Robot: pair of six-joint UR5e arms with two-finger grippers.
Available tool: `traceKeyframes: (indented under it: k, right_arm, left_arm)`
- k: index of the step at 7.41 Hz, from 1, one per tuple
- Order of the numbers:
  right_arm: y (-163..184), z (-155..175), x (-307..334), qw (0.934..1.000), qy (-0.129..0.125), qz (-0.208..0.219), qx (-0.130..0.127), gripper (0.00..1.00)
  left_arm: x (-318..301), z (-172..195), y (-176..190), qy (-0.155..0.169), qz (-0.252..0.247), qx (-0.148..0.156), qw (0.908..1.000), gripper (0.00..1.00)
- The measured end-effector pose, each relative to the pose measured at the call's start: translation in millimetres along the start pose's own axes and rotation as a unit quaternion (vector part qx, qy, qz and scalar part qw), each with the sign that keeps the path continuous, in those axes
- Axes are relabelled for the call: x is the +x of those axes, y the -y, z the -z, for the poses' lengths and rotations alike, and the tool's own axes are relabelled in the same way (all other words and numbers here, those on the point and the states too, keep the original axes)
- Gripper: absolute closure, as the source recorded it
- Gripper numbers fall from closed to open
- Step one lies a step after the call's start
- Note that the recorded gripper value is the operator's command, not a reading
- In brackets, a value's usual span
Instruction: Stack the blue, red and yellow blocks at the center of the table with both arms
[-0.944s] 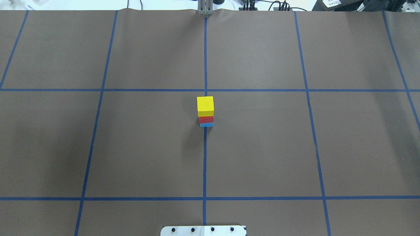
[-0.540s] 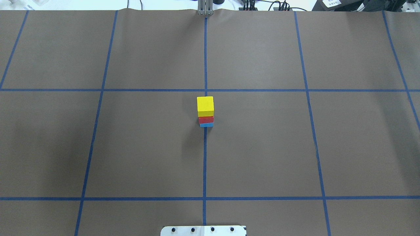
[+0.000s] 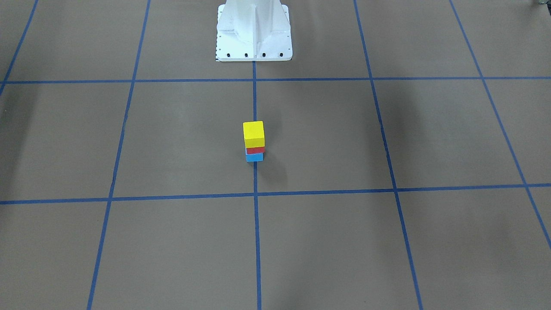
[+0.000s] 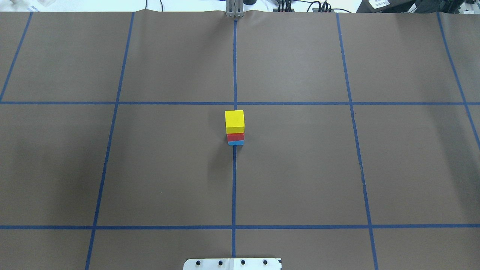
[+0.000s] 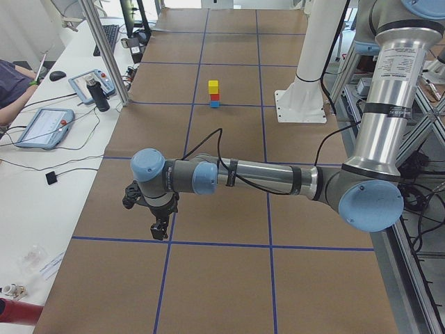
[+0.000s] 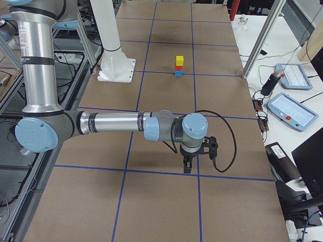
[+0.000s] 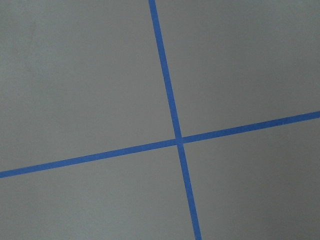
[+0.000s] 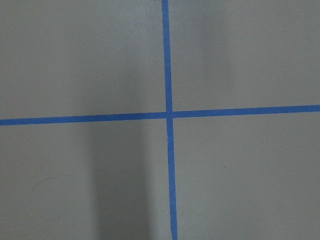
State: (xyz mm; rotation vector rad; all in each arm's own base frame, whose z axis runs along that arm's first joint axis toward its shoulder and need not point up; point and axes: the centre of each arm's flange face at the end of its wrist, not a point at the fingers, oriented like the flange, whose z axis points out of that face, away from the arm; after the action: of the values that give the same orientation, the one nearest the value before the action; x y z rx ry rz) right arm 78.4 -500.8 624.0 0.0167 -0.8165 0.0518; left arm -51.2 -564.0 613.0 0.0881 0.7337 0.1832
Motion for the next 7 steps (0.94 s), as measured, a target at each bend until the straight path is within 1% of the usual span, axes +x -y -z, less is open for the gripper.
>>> traceKeyframes:
  k: [7]
  right_arm:
    - [-0.5,-0.1,0.9,1.0000,-0.004,-0.001,0.000,0.01]
  left_arm:
    - [-2.3,-3.1,-0.2,0.000,0.003,-0.004,1.0000,0.00]
